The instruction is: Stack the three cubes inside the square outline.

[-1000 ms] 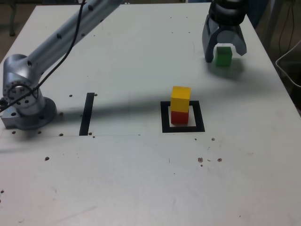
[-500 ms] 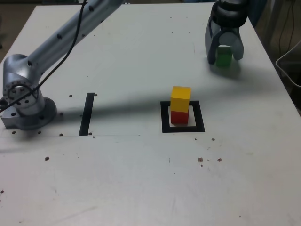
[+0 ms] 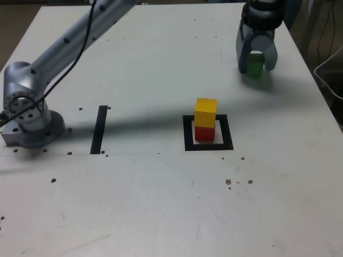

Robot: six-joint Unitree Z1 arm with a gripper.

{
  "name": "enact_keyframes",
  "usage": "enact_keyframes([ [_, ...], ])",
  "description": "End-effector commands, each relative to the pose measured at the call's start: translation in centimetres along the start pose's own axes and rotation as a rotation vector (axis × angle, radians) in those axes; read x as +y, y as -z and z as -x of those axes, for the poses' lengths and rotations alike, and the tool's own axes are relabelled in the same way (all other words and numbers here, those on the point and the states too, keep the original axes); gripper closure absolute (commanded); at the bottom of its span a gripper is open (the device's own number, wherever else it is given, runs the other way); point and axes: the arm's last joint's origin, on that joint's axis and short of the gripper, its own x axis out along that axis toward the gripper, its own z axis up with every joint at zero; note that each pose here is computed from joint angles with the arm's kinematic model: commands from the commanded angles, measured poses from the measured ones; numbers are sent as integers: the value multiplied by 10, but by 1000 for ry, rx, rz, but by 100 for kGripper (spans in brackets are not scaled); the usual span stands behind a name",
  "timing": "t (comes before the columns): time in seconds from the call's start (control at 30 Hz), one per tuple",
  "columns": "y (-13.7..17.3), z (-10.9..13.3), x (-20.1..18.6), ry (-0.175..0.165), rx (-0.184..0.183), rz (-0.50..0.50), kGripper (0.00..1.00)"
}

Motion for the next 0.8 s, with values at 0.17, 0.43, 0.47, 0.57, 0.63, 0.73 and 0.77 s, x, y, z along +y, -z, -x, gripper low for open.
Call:
enact_keyframes([
  [0.17,20,37,-5,-10,-12,-17,80],
  [0.43,55,87,-24,-39,-26,-45,80],
  [0.47,60,93,-28,-46,-28,-48,80],
  [0.57,73,107,-42,-56,-29,-53,80],
  [0.63,81,113,-53,-54,-24,-55,80],
  [0.73,92,120,-70,-46,-18,-62,80],
  [0.77,95,122,-75,-43,-17,-66,80],
])
